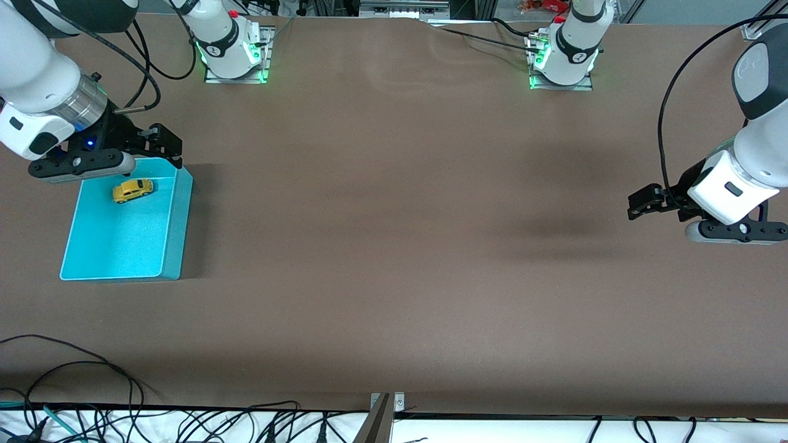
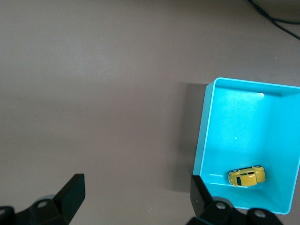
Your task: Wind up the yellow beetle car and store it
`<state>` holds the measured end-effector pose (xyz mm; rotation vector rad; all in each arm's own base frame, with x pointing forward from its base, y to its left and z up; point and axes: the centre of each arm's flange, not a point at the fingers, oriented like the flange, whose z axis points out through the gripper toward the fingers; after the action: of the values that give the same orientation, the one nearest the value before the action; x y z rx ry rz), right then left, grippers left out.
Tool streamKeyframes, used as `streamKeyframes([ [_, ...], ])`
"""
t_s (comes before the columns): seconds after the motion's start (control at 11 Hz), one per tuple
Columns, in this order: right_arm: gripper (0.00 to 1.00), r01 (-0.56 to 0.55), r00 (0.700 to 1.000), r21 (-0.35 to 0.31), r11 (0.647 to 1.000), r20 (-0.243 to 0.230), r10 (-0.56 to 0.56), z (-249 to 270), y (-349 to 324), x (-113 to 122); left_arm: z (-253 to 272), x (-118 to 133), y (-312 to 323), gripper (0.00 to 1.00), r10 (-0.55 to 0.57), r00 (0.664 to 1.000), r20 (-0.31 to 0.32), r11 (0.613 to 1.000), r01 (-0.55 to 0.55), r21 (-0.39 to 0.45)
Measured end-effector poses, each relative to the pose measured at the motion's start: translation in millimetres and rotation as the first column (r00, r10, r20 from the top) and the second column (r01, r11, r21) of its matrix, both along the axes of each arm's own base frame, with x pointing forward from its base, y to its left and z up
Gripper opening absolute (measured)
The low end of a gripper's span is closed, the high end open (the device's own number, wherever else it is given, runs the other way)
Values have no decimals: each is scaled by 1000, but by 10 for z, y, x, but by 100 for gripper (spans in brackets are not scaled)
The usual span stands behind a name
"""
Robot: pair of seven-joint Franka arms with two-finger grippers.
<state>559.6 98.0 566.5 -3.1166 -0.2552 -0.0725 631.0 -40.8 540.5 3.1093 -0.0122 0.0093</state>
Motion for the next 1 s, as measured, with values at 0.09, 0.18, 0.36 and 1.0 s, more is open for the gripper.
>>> streamKeyframes([
  [0.09, 100, 5, 1000, -3, 1000, -6, -5, -38, -34, -30, 0, 0, 3, 100, 0, 1000, 0, 1000, 0, 0],
  [0.18, 100, 7, 1000, -6, 1000, -9, -7, -46, -52, -92, 1, 0, 4, 100, 0, 1000, 0, 1000, 0, 0],
  [0.36, 100, 7, 1000, -8, 1000, 1, -7, 29, -61, -194, 2, 0, 5, 100, 0, 1000, 0, 1000, 0, 0],
  [1.0, 100, 26, 1000, -7, 1000, 9, -26, 72, -186, -213, 3, -1, -10, 100, -3, 1000, 0, 1000, 3, 0],
])
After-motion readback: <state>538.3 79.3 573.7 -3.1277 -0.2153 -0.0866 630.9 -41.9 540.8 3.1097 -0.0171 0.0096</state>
